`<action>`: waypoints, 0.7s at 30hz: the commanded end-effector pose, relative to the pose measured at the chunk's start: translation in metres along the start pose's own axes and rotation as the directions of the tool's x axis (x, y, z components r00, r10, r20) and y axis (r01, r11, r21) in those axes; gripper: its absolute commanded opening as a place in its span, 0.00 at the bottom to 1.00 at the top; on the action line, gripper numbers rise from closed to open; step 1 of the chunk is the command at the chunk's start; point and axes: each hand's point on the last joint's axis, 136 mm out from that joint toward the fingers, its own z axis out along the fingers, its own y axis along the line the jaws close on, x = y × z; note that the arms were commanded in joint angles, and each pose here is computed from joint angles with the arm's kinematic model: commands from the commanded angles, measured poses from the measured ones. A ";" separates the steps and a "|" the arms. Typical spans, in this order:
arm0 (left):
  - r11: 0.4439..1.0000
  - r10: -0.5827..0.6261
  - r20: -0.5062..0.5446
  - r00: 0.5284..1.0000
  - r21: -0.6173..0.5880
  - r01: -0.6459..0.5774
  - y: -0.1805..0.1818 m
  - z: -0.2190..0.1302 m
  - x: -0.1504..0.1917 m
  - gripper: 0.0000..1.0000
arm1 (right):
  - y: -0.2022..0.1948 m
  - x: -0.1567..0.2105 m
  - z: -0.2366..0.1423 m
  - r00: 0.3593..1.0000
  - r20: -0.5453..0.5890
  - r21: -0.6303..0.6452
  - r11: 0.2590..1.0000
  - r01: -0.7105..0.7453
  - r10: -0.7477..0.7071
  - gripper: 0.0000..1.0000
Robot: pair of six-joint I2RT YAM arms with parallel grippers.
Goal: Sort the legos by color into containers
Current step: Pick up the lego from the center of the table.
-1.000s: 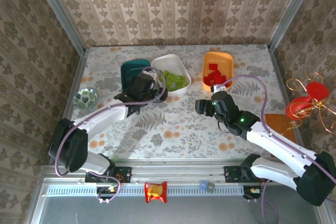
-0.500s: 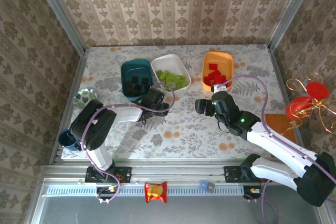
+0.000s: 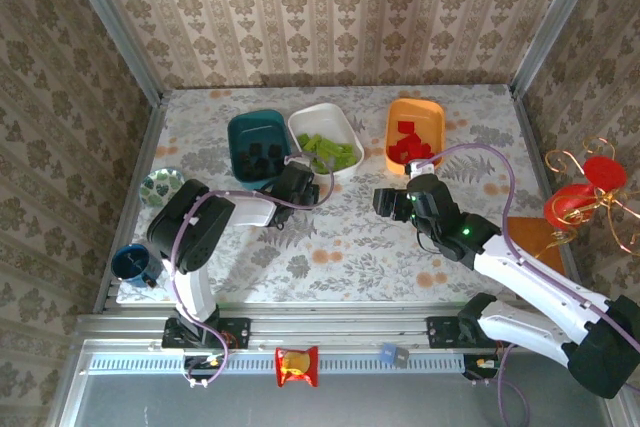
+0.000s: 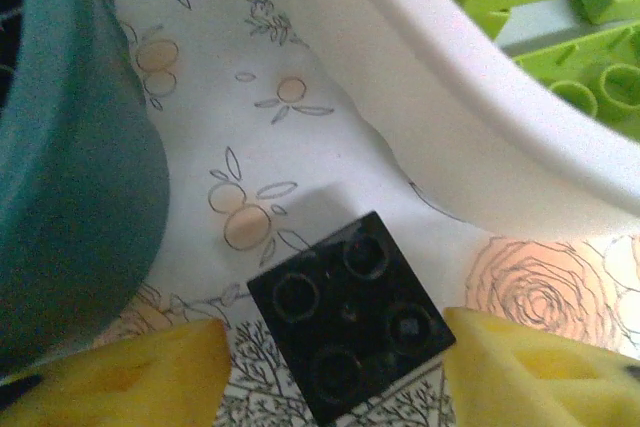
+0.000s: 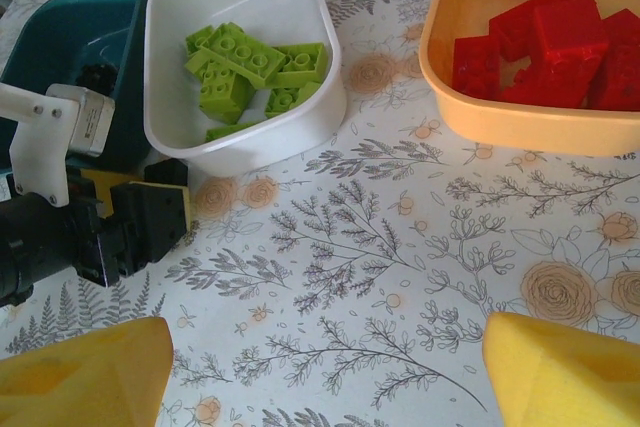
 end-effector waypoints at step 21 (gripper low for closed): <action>0.984 -0.174 0.238 0.955 0.065 0.163 0.029 -0.118 -0.104 0.23 | -0.007 0.005 0.007 1.000 -0.006 0.032 0.999 -0.004 0.004 0.82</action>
